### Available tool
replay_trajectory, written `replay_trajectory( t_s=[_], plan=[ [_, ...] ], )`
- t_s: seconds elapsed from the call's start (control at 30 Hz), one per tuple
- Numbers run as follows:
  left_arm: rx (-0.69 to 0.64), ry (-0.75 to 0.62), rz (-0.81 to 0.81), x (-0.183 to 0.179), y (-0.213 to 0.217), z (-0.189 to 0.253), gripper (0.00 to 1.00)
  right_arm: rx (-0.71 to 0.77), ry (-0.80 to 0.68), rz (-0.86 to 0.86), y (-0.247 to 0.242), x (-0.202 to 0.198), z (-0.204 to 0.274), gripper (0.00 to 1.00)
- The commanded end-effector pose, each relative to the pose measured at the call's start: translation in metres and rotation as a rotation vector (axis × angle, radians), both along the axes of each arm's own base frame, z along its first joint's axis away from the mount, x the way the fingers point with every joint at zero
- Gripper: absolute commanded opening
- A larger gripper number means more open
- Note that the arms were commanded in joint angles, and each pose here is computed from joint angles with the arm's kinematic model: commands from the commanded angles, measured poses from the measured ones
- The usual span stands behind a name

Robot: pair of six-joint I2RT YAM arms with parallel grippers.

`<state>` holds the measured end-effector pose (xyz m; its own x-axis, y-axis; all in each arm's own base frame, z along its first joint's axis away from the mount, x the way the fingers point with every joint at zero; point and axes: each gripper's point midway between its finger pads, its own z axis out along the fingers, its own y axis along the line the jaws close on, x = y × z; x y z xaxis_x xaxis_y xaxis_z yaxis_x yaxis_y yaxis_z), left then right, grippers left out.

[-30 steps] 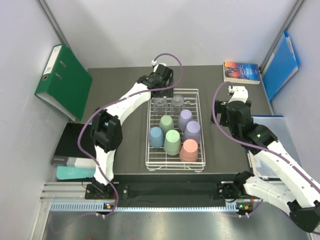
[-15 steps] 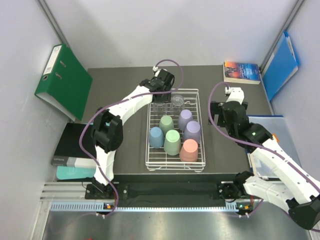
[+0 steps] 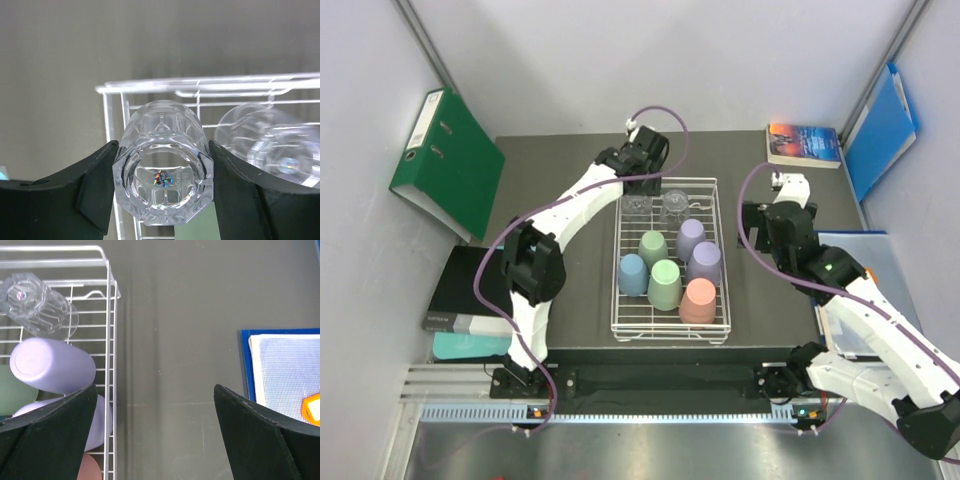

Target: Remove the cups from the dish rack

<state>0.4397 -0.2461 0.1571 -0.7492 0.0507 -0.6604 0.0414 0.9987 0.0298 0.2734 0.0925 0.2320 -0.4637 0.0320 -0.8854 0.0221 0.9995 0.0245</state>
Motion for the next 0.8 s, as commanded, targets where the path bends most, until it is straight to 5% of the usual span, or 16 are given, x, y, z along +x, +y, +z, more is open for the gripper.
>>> replay_trajectory(
  t_s=[0.0, 0.13, 0.2, 0.23, 0.27, 0.53, 0.57, 0.6, 0.67, 0.7, 0.77],
  plan=[
    [-0.132, -0.275, 0.0, 0.007, 0.005, 0.143, 0.0, 0.069, -0.134, -0.053, -0.003, 0.008, 0.051, 1.0],
    [-0.298, -0.338, -0.002, -0.008, 0.002, 0.187, 0.0, 0.173, -0.203, -0.017, 0.009, 0.011, 0.082, 0.99],
    [-0.429, -0.28, -0.042, -0.019, -0.011, 0.175, 0.0, 0.239, -0.195, 0.066, 0.029, 0.009, 0.088, 1.0],
    [-0.553, -0.374, -0.08, -0.024, -0.018, 0.211, 0.0, 0.282, -0.206, 0.117, 0.04, 0.009, 0.096, 1.0],
    [-0.632, -0.29, -0.123, -0.037, -0.031, 0.185, 0.0, 0.307, -0.213, 0.129, 0.044, 0.01, 0.1, 0.99],
    [-1.172, -0.287, -0.459, -0.092, -0.065, 0.236, 0.0, 0.547, -0.265, 0.303, 0.081, 0.01, 0.135, 0.96],
    [-1.264, -0.284, -0.467, -0.095, -0.066, 0.239, 0.0, 0.591, -0.292, 0.333, 0.085, 0.011, 0.145, 0.91],
    [-1.316, -0.277, -0.518, -0.102, -0.066, 0.244, 0.0, 0.65, -0.291, 0.331, 0.083, 0.014, 0.146, 0.71],
    [-1.418, -0.211, -0.535, -0.112, -0.069, 0.236, 0.0, 0.78, -0.322, 0.439, 0.096, 0.006, 0.168, 0.56],
    [-1.458, -0.236, -0.606, -0.118, -0.071, 0.244, 0.0, 0.804, -0.319, 0.446, 0.094, 0.007, 0.165, 0.5],
    [-1.5, -0.197, -0.585, -0.119, -0.071, 0.236, 0.0, 0.827, -0.322, 0.475, 0.097, 0.003, 0.171, 0.54]
  ],
)
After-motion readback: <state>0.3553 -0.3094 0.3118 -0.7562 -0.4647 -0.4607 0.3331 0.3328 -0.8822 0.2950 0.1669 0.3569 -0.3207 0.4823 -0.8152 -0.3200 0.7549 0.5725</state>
